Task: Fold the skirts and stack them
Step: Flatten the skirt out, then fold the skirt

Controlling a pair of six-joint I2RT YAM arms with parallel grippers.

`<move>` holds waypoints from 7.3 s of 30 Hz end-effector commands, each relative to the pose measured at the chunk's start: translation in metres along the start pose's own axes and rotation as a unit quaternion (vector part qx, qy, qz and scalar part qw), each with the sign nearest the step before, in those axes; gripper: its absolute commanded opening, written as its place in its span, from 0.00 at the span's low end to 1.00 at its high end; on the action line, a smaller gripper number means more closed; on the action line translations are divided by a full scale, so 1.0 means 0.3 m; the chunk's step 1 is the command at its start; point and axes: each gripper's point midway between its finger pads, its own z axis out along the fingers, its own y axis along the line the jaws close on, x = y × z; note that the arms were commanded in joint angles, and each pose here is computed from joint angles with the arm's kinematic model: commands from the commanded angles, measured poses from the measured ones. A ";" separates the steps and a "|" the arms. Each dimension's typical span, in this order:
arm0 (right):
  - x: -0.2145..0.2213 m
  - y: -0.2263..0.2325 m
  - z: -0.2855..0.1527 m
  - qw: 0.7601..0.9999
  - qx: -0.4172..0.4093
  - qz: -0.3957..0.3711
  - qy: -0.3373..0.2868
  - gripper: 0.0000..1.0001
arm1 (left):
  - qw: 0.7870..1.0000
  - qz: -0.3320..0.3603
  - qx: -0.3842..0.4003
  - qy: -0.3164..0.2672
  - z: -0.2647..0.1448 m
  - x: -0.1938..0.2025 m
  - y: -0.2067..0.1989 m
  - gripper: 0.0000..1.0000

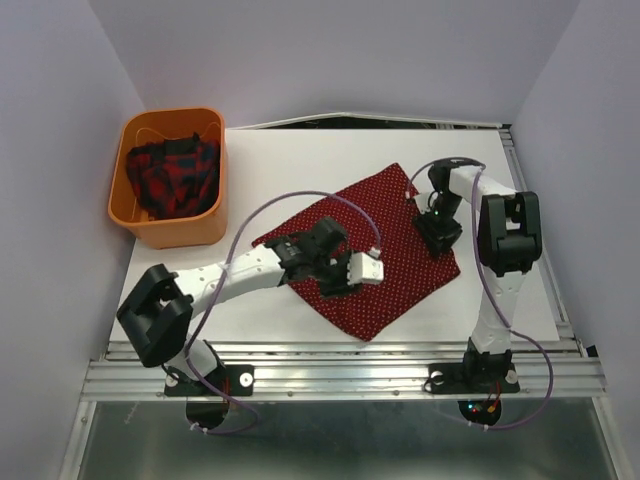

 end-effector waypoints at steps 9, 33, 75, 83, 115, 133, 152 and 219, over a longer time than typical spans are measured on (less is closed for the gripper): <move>-0.494 -0.191 -0.402 0.947 0.136 -0.009 -0.291 0.60 | 0.965 -0.167 -0.200 -0.035 -0.244 0.079 0.387 0.57; -0.212 -0.224 -0.254 0.954 -0.132 0.069 -0.260 0.62 | 0.982 -0.067 -0.174 -0.006 -0.165 0.099 0.203 0.60; -0.159 -0.205 -0.232 0.962 -0.107 0.051 -0.246 0.51 | 0.984 0.083 -0.159 0.019 0.247 -0.198 0.113 0.71; -0.196 -0.233 -0.256 0.962 -0.069 0.049 -0.260 0.52 | 0.983 0.084 -0.161 0.036 0.286 -0.161 0.118 0.71; -0.165 -0.397 -0.223 0.966 0.063 0.082 -0.239 0.01 | 0.986 0.072 -0.138 0.051 0.332 -0.051 0.064 0.72; -0.179 -0.403 -0.244 0.967 0.041 0.105 -0.229 0.27 | 0.992 0.074 -0.095 -0.028 0.196 -0.234 0.007 0.71; -0.263 -0.129 -0.345 0.958 -0.046 0.071 -0.274 0.46 | 0.993 -0.082 -0.078 -0.042 0.078 -0.232 0.115 0.53; -0.472 0.104 -0.183 0.971 -0.025 -0.059 -0.231 0.49 | 0.978 -0.197 -0.057 0.031 -0.147 0.170 0.322 0.52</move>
